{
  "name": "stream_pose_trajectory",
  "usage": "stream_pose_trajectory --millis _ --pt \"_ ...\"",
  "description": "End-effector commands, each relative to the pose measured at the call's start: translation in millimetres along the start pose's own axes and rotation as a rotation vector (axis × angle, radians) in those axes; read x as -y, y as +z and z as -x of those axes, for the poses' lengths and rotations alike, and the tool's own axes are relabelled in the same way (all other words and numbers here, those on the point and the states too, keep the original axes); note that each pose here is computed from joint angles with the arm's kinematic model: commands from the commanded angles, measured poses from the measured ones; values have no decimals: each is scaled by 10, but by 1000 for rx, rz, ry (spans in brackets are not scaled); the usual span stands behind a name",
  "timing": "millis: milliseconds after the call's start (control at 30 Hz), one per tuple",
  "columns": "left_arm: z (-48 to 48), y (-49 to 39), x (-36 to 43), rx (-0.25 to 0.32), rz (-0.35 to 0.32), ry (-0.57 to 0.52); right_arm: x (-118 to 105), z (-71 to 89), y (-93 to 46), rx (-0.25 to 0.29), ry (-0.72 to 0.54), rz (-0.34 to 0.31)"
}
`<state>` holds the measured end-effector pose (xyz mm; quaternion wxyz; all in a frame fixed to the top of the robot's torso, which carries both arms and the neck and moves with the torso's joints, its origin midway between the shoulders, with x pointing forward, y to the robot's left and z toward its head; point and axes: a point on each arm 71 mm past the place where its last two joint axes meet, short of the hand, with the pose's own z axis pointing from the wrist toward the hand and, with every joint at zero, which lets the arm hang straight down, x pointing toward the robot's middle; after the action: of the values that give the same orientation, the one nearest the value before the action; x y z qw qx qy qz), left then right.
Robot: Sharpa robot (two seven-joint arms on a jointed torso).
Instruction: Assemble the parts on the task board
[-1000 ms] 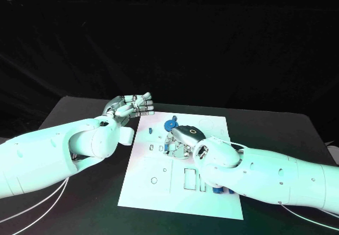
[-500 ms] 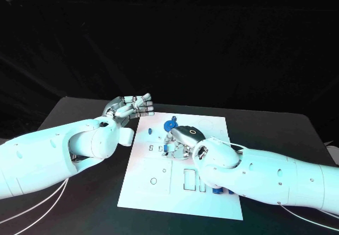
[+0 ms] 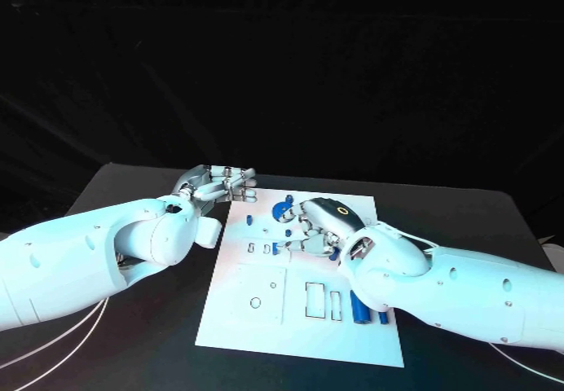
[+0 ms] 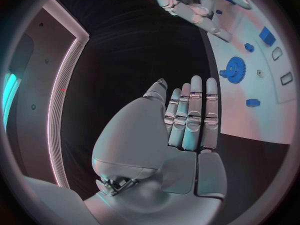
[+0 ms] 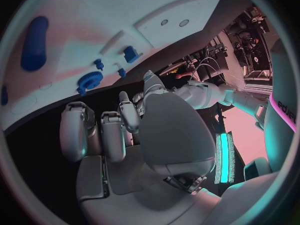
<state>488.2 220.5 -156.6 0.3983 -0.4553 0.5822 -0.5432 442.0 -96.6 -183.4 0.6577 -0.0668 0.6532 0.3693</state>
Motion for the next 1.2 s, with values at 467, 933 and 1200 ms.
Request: stream_pose_trajectory --millis 467,933,1200 --pt "-160 104 -141 -255 293 701 550 852 -462 118 269 -81" --pt "-408 269 -79 -295 440 1066 774 982 -570 126 278 -174" --pt "-539 348 -93 -306 511 1146 806 989 -574 126 274 -190"
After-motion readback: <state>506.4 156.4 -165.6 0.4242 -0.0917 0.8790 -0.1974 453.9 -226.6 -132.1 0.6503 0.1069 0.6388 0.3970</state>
